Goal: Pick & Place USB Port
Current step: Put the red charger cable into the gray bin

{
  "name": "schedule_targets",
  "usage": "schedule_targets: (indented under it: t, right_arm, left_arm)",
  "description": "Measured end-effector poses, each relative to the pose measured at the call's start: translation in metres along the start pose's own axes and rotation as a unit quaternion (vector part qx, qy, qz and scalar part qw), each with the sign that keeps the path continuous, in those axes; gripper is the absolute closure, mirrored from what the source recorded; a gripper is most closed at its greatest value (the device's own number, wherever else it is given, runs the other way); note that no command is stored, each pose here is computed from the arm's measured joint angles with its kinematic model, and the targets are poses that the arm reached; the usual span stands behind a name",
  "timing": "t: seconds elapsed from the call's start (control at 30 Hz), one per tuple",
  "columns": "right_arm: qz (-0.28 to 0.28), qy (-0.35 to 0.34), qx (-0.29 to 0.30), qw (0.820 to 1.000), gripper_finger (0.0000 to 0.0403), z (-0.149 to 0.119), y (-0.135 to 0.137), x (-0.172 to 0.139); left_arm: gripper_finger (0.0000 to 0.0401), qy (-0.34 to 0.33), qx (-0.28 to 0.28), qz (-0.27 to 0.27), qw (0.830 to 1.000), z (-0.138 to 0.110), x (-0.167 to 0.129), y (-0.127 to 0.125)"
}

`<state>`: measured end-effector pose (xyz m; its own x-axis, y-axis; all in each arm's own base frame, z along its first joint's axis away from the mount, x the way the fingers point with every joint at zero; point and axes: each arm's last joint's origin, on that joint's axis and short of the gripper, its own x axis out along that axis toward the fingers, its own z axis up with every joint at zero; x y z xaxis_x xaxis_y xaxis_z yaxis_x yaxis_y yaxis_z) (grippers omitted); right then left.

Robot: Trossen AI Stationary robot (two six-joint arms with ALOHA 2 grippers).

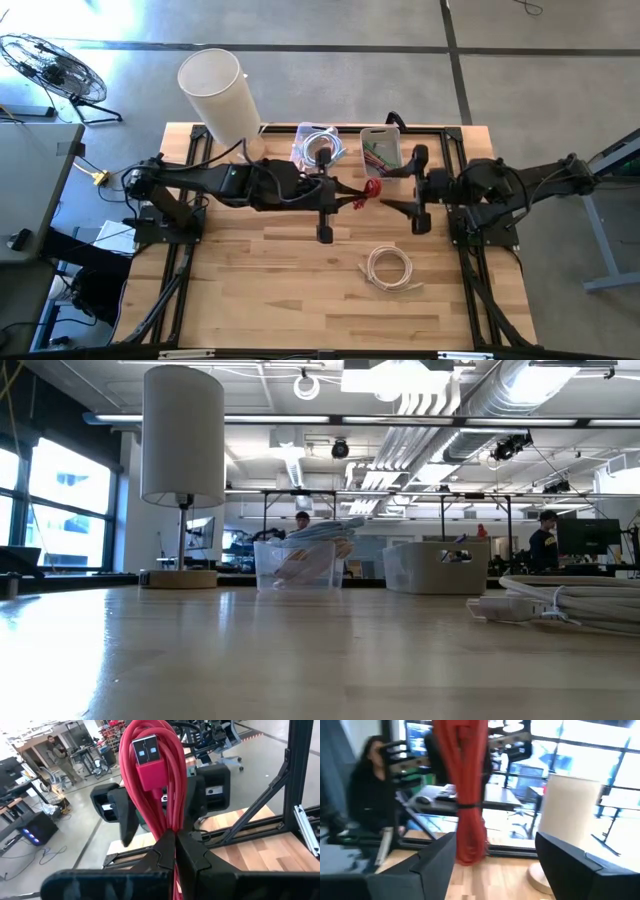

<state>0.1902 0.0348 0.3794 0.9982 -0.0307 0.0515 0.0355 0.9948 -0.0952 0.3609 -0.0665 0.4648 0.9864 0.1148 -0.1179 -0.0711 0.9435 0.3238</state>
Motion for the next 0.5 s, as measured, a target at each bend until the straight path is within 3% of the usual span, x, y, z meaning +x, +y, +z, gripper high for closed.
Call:
schedule_targets:
  t: [0.5]
  right_arm:
    - [0.039,0.021,-0.021,0.999,0.0139,-0.012,0.007,0.020]
  left_arm:
    - [0.0401,0.001,-0.002,-0.022,1.000,-0.018,0.030,0.009]
